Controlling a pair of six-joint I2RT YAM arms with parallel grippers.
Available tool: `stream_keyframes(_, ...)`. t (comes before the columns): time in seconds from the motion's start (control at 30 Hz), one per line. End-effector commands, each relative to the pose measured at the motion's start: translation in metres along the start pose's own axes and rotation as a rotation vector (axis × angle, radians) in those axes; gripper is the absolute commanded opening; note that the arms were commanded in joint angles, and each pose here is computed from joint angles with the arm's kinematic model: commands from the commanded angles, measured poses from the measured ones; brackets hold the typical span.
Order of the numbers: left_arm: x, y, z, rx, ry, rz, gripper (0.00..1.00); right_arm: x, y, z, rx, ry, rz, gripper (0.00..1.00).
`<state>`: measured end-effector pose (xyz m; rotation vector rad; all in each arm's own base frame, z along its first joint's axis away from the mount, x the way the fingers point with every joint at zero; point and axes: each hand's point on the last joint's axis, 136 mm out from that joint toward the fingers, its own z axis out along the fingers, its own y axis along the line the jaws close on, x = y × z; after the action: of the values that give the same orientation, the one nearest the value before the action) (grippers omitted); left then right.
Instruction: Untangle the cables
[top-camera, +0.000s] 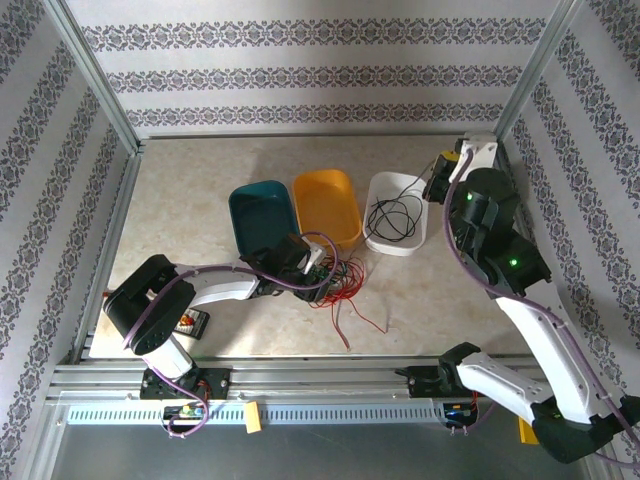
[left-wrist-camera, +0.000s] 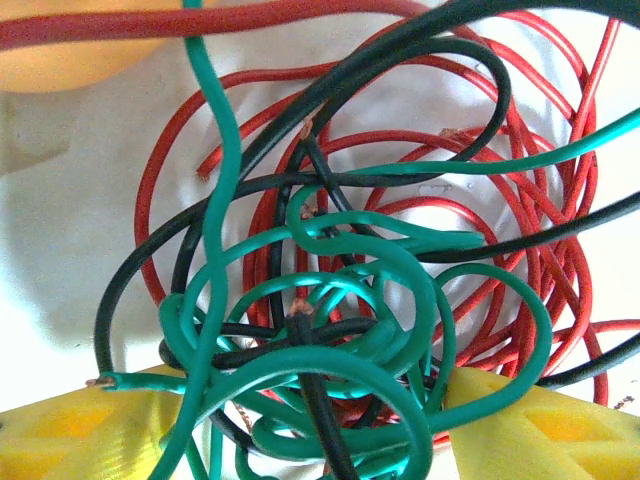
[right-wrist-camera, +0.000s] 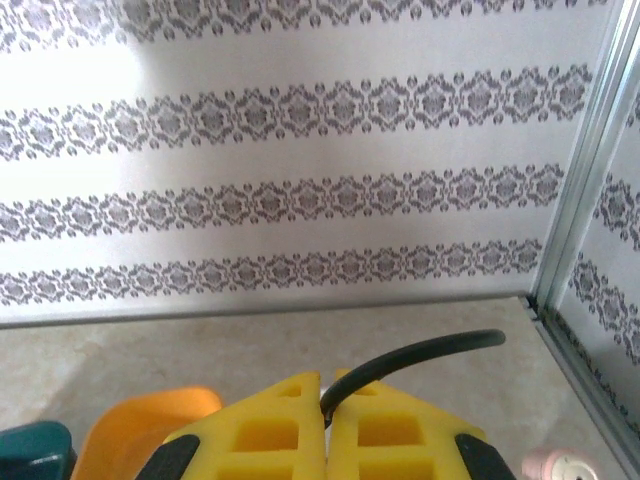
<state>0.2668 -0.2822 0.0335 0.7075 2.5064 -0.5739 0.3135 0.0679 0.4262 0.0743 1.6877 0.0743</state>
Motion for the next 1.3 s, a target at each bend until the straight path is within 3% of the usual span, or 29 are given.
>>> stream_keyframes(0.0,0.03,0.006,0.004,-0.026,0.092,0.015,0.68,-0.053,0.001,-0.009,-0.014,-0.143,0.005,0.0)
stream_keyframes(0.17,0.031,0.005,0.004,-0.02,0.099,0.02,0.69,-0.079,0.003,-0.009,-0.036,-0.194,0.008,0.0)
stream_keyframes(0.43,0.031,0.001,0.004,-0.003,0.104,0.026,0.74,-0.09,0.008,0.0,-0.063,-0.207,-0.006,0.0)
stream_keyframes(0.7,0.01,-0.01,-0.008,0.018,0.052,0.046,0.78,-0.035,-0.021,0.044,0.053,-0.066,-0.013,0.0)
stream_keyframes(0.87,-0.002,-0.015,-0.017,0.027,0.018,0.049,0.81,0.018,-0.029,0.069,0.092,0.053,-0.027,0.0)
stream_keyframes(1.1,-0.007,-0.018,-0.024,0.029,0.003,0.049,0.82,0.059,-0.049,0.079,0.169,0.122,-0.007,0.0)
stream_keyframes(1.27,-0.007,-0.018,-0.024,0.034,0.005,0.042,0.83,0.087,-0.074,0.081,0.307,0.184,-0.038,0.0)
